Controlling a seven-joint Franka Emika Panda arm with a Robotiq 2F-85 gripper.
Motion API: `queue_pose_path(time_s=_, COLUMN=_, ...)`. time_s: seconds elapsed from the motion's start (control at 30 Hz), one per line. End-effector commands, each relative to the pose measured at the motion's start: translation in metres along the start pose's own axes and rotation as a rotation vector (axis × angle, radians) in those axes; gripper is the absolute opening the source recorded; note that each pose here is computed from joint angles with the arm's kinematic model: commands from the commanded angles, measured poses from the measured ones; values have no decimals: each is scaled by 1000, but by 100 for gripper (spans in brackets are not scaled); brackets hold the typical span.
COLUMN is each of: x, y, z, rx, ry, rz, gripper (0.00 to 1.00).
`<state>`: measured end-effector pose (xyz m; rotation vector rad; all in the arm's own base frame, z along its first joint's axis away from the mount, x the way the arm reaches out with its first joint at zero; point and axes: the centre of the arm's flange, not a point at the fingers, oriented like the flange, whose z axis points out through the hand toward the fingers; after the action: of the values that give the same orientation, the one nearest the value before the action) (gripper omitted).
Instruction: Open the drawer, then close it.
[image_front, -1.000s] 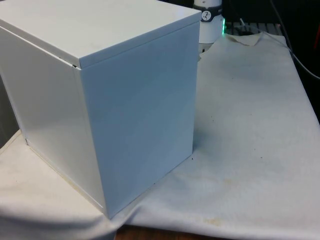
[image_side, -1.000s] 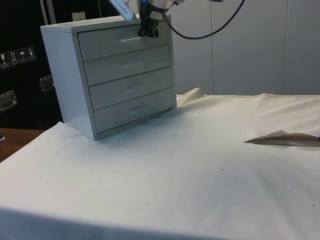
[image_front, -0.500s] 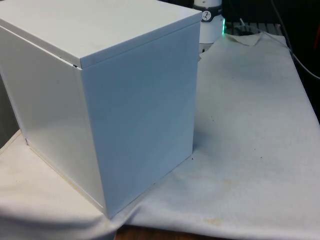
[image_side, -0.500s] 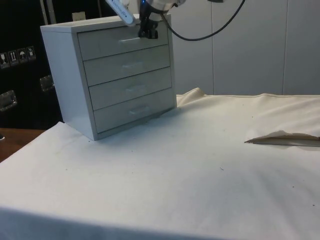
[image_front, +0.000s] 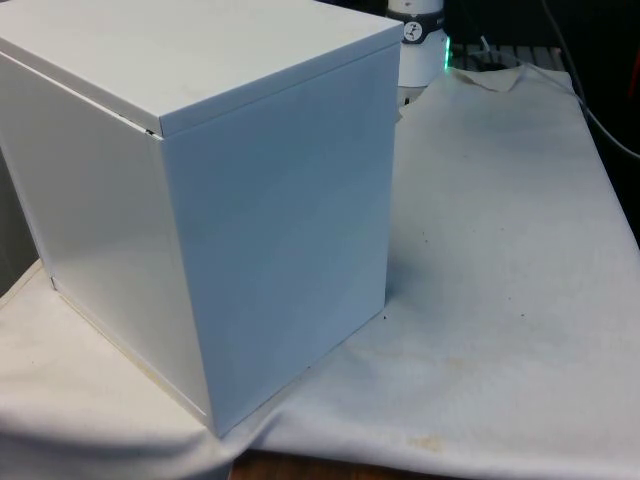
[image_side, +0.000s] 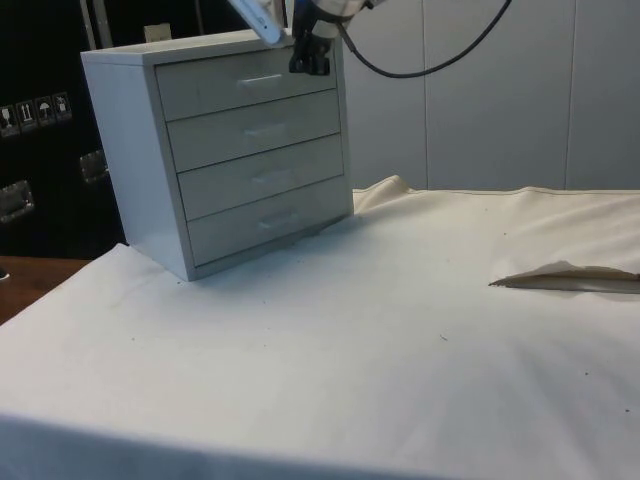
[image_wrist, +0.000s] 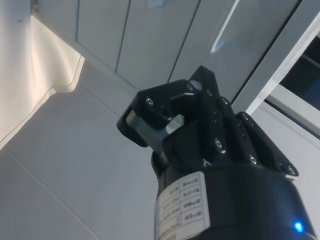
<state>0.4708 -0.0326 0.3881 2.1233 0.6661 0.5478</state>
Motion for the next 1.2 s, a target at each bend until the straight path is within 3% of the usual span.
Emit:
queue_pose_path(time_s=0.0, x=-1, y=-1, z=-3, rx=-7, ry=2, rz=-2, gripper=0)
queue_pose_path(time_s=0.4, x=-5, y=-11, z=-30, rx=-14, ry=3, rz=1, gripper=0)
queue_pose_path(time_s=0.87, x=-10, y=-22, z=-67, rx=-46, ry=21, rz=11, gripper=0)
queue_pose_path(time_s=1.17, x=-8, y=-24, z=-72, rx=-57, ry=30, rz=28, gripper=0)
